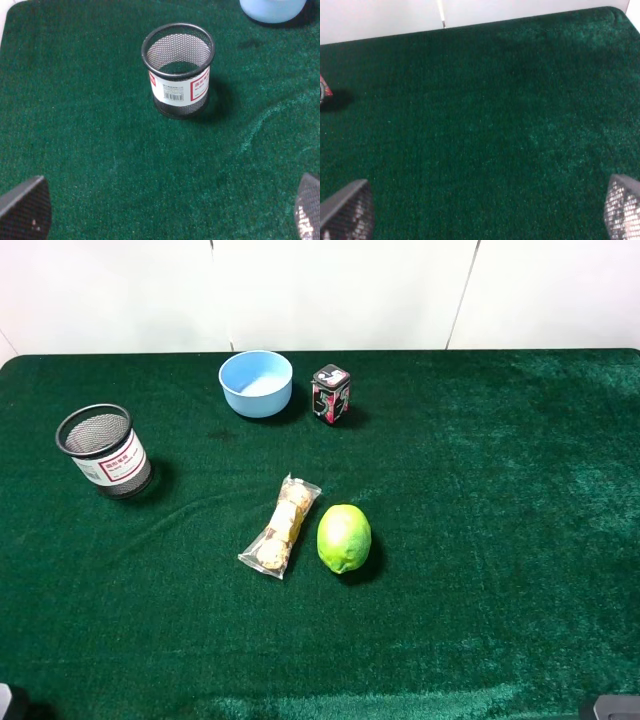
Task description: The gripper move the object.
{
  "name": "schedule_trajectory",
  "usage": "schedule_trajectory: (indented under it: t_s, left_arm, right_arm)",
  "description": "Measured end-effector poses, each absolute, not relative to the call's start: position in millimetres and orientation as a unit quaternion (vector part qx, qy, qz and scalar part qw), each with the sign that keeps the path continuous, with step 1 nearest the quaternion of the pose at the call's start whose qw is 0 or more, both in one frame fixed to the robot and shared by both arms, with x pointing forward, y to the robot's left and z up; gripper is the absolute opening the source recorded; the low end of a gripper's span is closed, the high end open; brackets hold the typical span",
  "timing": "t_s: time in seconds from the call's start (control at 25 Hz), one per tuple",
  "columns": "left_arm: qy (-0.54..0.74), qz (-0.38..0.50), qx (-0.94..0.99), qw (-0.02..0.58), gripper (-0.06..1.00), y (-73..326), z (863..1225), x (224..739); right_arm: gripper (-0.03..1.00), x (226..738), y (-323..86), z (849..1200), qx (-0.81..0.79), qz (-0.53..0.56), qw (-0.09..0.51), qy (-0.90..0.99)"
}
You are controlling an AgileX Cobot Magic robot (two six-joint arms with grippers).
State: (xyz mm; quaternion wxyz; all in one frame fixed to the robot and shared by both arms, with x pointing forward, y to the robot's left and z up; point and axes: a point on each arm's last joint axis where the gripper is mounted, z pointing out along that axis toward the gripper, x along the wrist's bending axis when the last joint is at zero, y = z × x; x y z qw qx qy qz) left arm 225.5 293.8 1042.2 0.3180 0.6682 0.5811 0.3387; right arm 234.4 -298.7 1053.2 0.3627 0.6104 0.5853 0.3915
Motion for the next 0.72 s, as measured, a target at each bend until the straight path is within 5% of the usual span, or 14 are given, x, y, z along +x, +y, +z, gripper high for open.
schedule_trajectory:
  t_s: [0.72]
  left_arm:
    - [0.581, 0.339, 0.668, 0.318, 0.99, 293.8, 1042.2, 225.5]
  right_arm:
    - [0.69, 234.6, -298.7, 1053.6, 0.608, 0.393, 0.365, 0.585]
